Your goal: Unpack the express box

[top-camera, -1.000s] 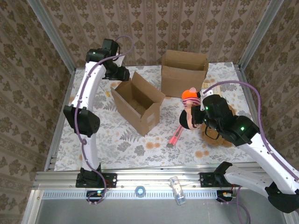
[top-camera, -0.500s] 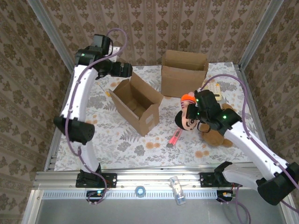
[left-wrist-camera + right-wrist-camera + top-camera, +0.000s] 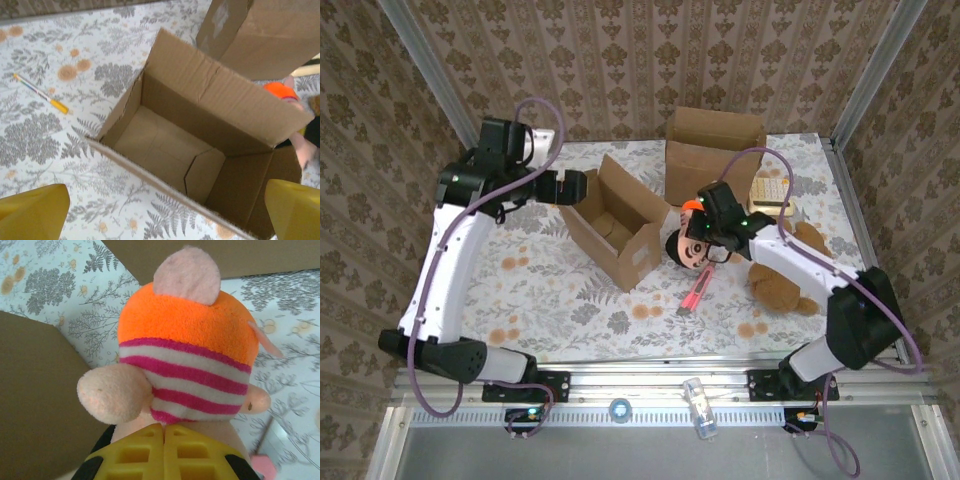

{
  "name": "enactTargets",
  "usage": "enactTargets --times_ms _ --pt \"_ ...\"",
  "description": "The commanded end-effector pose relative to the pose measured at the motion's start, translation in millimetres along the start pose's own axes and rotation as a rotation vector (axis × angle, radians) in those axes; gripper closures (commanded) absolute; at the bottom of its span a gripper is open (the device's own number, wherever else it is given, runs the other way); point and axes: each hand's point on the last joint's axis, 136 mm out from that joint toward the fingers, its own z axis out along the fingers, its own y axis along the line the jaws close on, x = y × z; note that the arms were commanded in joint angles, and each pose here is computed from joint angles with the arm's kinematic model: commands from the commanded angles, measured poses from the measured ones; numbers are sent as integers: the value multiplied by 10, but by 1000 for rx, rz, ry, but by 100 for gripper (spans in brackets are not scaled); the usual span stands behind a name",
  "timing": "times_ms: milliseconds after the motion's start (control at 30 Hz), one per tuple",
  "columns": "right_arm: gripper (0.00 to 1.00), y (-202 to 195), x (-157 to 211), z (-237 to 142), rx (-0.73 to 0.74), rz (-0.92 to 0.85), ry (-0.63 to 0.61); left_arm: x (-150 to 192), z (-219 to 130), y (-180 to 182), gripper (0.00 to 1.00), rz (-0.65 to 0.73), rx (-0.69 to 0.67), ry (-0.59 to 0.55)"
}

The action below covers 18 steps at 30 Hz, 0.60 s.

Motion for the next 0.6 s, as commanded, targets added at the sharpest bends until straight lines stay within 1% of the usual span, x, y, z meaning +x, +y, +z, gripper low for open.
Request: enactTargets --times_ms 0,167,367,400,567 --pt "100 241 -200 166 -73 44 -36 40 -155 -25 0 -22 1 -56" --pt "100 247 -138 501 -54 49 3 185 -238 -3 0 -30 -12 -64" --pt "100 166 -26 711 -21 45 36 312 -204 26 0 -38 -23 -43" --pt "99 164 -23 719 -20 45 37 326 -195 28 0 -38 -24 -40" --pt "71 150 -9 699 -17 39 41 382 -153 58 0 -38 -40 -29"
